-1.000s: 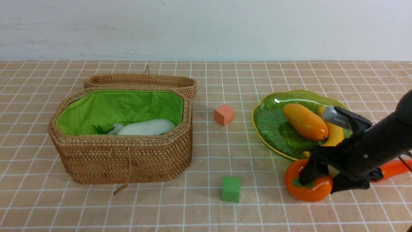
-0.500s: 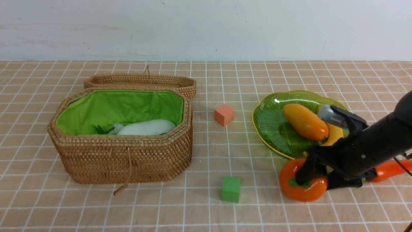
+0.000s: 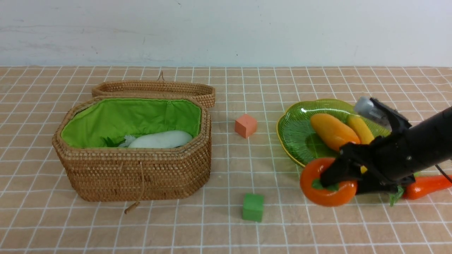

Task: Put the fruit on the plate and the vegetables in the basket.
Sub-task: Grab a tomato with your right arm and place it on the plate on the right.

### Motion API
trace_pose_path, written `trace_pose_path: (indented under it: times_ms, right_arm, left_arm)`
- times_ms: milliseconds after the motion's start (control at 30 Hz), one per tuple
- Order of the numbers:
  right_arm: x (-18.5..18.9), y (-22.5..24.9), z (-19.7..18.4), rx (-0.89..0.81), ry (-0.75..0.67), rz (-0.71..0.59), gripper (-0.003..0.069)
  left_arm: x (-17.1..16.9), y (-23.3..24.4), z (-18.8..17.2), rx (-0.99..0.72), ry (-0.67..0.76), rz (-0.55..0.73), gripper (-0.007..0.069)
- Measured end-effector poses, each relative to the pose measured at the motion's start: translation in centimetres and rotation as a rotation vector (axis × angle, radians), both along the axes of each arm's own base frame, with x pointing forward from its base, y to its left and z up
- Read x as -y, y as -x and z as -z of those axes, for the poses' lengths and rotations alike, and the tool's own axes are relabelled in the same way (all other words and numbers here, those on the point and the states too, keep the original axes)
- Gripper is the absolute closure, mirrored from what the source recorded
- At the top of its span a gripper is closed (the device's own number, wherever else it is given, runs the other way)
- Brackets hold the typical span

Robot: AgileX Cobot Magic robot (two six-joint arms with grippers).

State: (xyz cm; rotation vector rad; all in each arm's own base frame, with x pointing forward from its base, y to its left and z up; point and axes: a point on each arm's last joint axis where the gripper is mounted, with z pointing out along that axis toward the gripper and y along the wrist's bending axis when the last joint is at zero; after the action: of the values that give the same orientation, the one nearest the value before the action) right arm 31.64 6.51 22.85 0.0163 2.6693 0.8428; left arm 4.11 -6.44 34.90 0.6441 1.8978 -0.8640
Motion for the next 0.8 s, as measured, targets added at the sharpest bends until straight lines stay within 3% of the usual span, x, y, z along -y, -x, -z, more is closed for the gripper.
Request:
trace_pose_path:
  times_ms: [167, 267, 400, 567, 633, 800]
  right_arm:
    - [1.2, -3.5, -1.4, 0.251, 0.061, 0.213, 0.0145]
    - [1.6, -4.9, -0.7, 0.286, 0.098, 0.234, 0.0145]
    - [1.5, -6.6, 1.1, 0.283, 0.136, 0.178, 0.0145]
    - [1.5, -6.9, 1.1, 0.296, 0.148, 0.163, 0.0006]
    - [1.5, -6.7, 0.5, 0.317, 0.161, 0.152, -0.0015]
    - [1.9, -5.4, -2.7, 0.394, 0.195, 0.107, 0.0036]
  left_arm:
    - [0.1, -0.4, -1.0, 0.076, 0.087, -0.033, 0.0638]
    - [0.1, -0.5, -1.3, 0.099, 0.117, -0.043, 0.0638]
    - [0.0, -0.6, -1.6, 0.117, 0.139, -0.051, 0.0638]
    - [0.0, -0.6, -1.6, 0.117, 0.14, -0.051, 0.0638]
    - [0.0, -0.6, -1.6, 0.118, 0.14, -0.051, 0.0638]
    - [0.0, -0.6, -1.6, 0.123, 0.14, -0.052, 0.0638]
